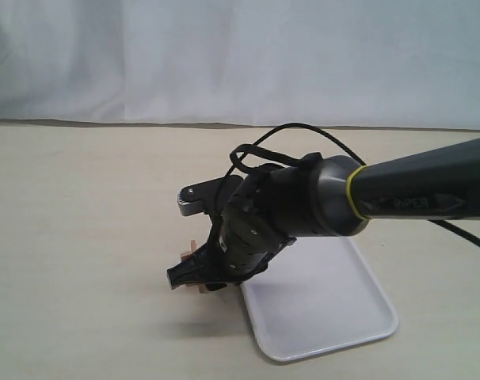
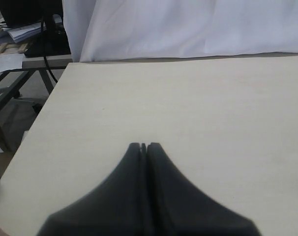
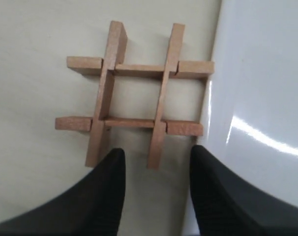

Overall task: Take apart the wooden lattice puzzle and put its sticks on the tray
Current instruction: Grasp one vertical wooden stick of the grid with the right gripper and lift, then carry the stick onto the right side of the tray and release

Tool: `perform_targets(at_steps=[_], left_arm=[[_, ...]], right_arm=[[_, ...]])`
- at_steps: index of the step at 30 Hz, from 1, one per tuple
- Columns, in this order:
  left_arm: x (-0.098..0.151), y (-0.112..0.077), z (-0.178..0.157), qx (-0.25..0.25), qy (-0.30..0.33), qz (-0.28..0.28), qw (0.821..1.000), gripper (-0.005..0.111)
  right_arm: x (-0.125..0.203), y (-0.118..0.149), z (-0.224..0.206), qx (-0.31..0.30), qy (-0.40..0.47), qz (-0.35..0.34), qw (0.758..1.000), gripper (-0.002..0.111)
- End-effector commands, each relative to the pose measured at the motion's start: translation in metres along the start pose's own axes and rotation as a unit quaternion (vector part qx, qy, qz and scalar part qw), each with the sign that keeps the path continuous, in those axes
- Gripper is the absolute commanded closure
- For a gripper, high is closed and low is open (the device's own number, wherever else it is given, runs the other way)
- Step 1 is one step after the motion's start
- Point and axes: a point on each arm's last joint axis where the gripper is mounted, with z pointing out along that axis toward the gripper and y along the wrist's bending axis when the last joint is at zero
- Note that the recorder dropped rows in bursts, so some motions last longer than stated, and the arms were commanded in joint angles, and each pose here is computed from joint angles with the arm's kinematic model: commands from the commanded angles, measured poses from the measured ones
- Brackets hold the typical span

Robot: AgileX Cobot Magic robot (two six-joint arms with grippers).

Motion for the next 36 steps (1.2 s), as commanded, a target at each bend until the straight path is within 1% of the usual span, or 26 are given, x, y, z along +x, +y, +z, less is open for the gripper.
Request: perform_targets(at_steps=[1, 6, 8, 11, 13, 20, 25, 32, 34, 36], left_arm=[[-0.001, 0.0, 0.0, 0.001, -0.009, -0.003, 1.0, 0.107], [-0.001, 0.0, 0.0, 0.001, -0.009, -0.003, 1.0, 0.107], [-0.001, 0.0, 0.0, 0.001, -0.009, -0.003, 1.0, 0.107], [-0.001, 0.0, 0.0, 0.001, -0.009, -0.003, 1.0, 0.107], [-0.001, 0.0, 0.0, 0.001, -0.009, -0.003, 1.0, 0.107], [-0.001, 0.0, 0.0, 0.001, -0.009, -0.003, 1.0, 0.107], [-0.001, 0.0, 0.0, 0.001, -0.009, -0.003, 1.0, 0.107], [-0.001, 0.0, 0.0, 0.001, -0.009, -0.002, 1.0, 0.107], [-0.001, 0.0, 0.0, 0.001, -0.009, -0.002, 1.0, 0.107], [-0.001, 0.0, 0.0, 0.001, -0.009, -0.002, 1.0, 0.107]], right_arm=[[-0.001, -0.002, 0.006, 0.0, 0.0, 0.018, 1.0, 0.067], [0.0, 0.0, 0.014, -0.007, -0.005, 0.023, 1.0, 0.068], [0.0, 0.0, 0.014, -0.005, -0.003, 0.023, 1.0, 0.079], [0.0, 0.0, 0.014, -0.005, -0.003, 0.023, 1.0, 0.091], [0.001, -0.001, 0.014, -0.003, 0.0, 0.023, 1.0, 0.103], [0.002, -0.001, 0.013, 0.002, 0.006, 0.023, 1.0, 0.104], [-0.001, -0.001, 0.004, -0.002, -0.002, 0.027, 1.0, 0.104], [-0.009, -0.004, -0.026, -0.004, -0.023, 0.03, 0.999, 0.104], [-0.013, -0.005, -0.042, -0.008, -0.039, 0.017, 0.999, 0.104], [-0.018, -0.013, -0.057, -0.001, -0.052, -0.006, 0.999, 0.104]])
